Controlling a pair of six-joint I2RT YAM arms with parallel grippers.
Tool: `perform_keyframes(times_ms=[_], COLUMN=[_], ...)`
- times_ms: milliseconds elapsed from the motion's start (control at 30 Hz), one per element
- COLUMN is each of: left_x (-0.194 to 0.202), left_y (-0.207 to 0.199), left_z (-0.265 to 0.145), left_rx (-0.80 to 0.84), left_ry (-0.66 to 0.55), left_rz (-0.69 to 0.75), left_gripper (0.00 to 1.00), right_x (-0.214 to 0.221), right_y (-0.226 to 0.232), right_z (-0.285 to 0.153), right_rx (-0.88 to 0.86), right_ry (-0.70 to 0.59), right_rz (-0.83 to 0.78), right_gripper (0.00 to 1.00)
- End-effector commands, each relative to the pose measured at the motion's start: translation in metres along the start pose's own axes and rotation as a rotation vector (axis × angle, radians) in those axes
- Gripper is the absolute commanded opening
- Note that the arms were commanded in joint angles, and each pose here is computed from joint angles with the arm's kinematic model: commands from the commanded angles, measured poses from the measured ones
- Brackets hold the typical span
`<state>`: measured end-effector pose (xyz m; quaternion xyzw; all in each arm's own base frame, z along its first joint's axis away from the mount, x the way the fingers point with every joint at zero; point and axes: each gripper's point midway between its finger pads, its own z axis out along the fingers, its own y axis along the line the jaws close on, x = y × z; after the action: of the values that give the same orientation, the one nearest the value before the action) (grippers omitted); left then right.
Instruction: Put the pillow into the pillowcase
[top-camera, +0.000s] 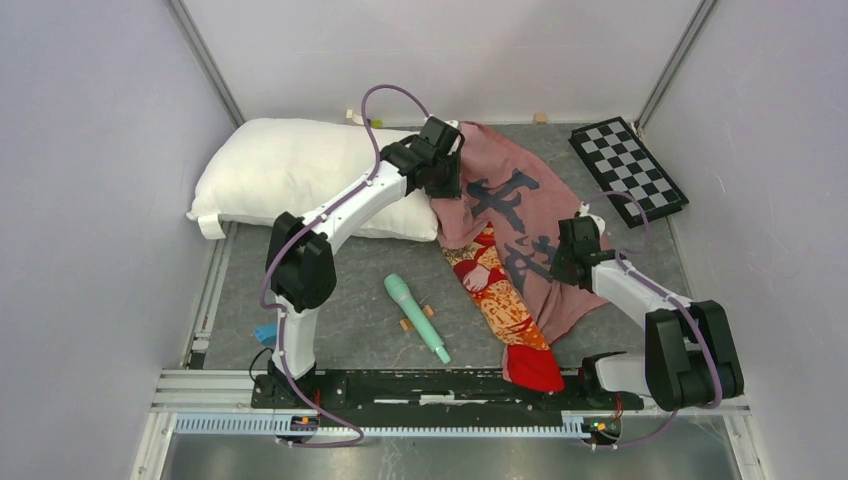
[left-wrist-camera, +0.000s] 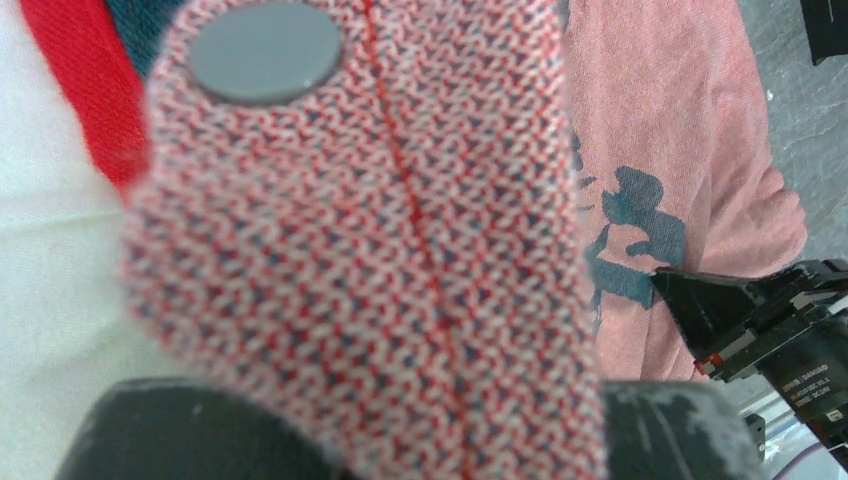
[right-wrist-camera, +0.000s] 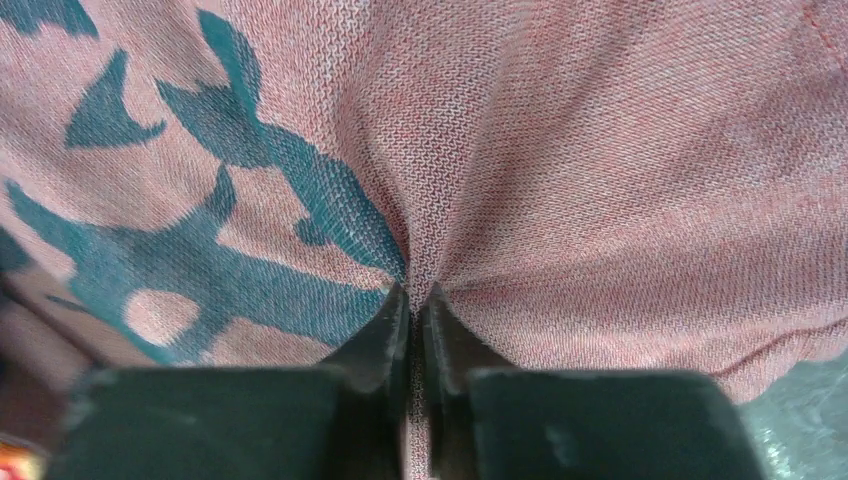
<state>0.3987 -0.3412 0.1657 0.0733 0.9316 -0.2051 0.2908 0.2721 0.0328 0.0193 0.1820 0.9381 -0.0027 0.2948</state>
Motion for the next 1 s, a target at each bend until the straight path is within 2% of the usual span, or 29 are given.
perform_keyframes(times_ms=[0,67,133,200,300,400,433,500,600,633,667,767,833,967], left_x=[-0.008,-0.003,0.005,0.015,0.042,0.08,0.109,0.129,0.14,0.14,0.136,0.12,0.102,0.057], left_y=[-0.007,-0.008,-0.013,-0.022,-0.045,-0.074,-0.096,-0.115,-0.125,-0.126,-0.127,-0.125,-0.123,-0.103], left_z=[-0.011,-0.014,-0.017,-0.02,-0.023,-0.024,-0.025,-0.026,-0.026,-0.026,-0.03,-0.048,-0.069,-0.112], left_rx=[0.046,0.056,0.068,0.086,0.125,0.174,0.202,0.224,0.235,0.24,0.241,0.226,0.215,0.169], left_ry=[-0.027,-0.015,-0.006,0.01,0.047,0.091,0.123,0.148,0.168,0.169,0.161,0.112,0.055,-0.076], left_rz=[-0.018,-0.018,-0.009,0.005,0.036,0.039,0.052,0.07,0.071,0.076,0.088,0.112,0.122,0.097], left_gripper=[0.02,0.02,0.02,0.02,0.02,0.02,0.02,0.02,0.02,0.07,0.16,0.59,0.77,0.98], right_x=[-0.04,-0.077,-0.131,-0.171,-0.215,-0.235,-0.239,-0.241,-0.243,-0.244,-0.245,-0.249,-0.25,-0.233], right_y=[-0.009,-0.019,-0.027,-0.044,-0.078,-0.116,-0.13,-0.132,-0.122,-0.114,-0.102,-0.064,-0.03,0.051], right_z=[-0.011,-0.034,-0.068,-0.1,-0.134,-0.14,-0.13,-0.118,-0.101,-0.097,-0.094,-0.101,-0.111,-0.116], right_rx=[0.116,0.214,0.309,0.432,0.578,0.665,0.685,0.682,0.626,0.577,0.512,0.383,0.276,-0.05], right_ry=[-0.077,-0.137,-0.224,-0.258,-0.263,-0.226,-0.185,-0.161,-0.138,-0.14,-0.15,-0.224,-0.273,-0.314], right_rz=[-0.007,-0.044,-0.067,-0.085,-0.084,-0.049,-0.041,-0.048,-0.051,-0.049,-0.052,-0.098,-0.128,-0.172], right_gripper=[0.0,0.0,0.0,0.0,0.0,0.01,0.04,0.12,0.45,0.51,0.56,0.76,0.83,0.87])
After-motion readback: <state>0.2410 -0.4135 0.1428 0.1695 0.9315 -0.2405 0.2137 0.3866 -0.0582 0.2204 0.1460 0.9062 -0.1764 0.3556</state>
